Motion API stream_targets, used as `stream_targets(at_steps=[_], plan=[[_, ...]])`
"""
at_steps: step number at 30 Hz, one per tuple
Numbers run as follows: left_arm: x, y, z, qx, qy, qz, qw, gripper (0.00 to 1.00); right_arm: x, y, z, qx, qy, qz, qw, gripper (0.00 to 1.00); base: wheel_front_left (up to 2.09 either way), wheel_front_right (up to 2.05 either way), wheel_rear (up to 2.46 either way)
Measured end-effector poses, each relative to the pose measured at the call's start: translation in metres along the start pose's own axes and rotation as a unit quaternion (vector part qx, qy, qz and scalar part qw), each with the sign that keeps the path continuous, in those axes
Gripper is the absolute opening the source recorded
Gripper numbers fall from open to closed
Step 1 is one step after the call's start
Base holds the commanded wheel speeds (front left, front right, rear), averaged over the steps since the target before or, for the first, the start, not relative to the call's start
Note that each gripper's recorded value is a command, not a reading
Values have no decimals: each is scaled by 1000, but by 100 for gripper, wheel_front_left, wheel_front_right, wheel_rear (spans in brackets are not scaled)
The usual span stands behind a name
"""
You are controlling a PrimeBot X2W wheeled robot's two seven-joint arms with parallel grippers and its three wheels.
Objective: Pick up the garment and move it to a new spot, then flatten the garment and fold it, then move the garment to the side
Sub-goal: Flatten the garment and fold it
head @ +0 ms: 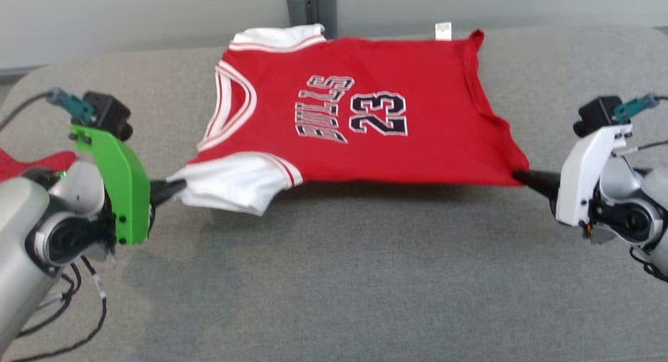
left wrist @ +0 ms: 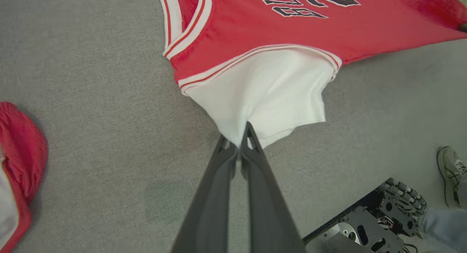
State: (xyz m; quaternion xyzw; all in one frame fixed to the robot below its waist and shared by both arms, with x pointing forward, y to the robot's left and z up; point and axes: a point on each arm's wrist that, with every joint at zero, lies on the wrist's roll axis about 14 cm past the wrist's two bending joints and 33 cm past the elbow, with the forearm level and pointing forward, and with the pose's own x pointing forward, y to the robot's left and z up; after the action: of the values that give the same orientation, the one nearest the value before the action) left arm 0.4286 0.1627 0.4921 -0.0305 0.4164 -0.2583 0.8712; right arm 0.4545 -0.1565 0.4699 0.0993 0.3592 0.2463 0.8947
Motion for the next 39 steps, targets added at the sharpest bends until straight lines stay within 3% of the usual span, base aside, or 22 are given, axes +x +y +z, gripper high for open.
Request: stream_targets(at_steps=[10, 14, 23, 39], plan=[[-66, -59, -80, 0, 84, -34, 996, 0, -72, 1, -75, 1, 97, -6, 995, 0, 0, 0, 0], [-76, -66, -94, -9, 101, -39, 994, 0, -84, 1, -84, 7, 114, -1, 993, 0, 0, 0, 0], [-61, -63, -89, -19, 127, -49, 991, 0, -71, -1, -79, 21, 119, 11, 993, 0, 0, 0, 0], [9, -45, -58, -52, 176, -61, 981, 0, -25, -21, -66, 76, 134, -2, 988, 0, 0, 0, 0]])
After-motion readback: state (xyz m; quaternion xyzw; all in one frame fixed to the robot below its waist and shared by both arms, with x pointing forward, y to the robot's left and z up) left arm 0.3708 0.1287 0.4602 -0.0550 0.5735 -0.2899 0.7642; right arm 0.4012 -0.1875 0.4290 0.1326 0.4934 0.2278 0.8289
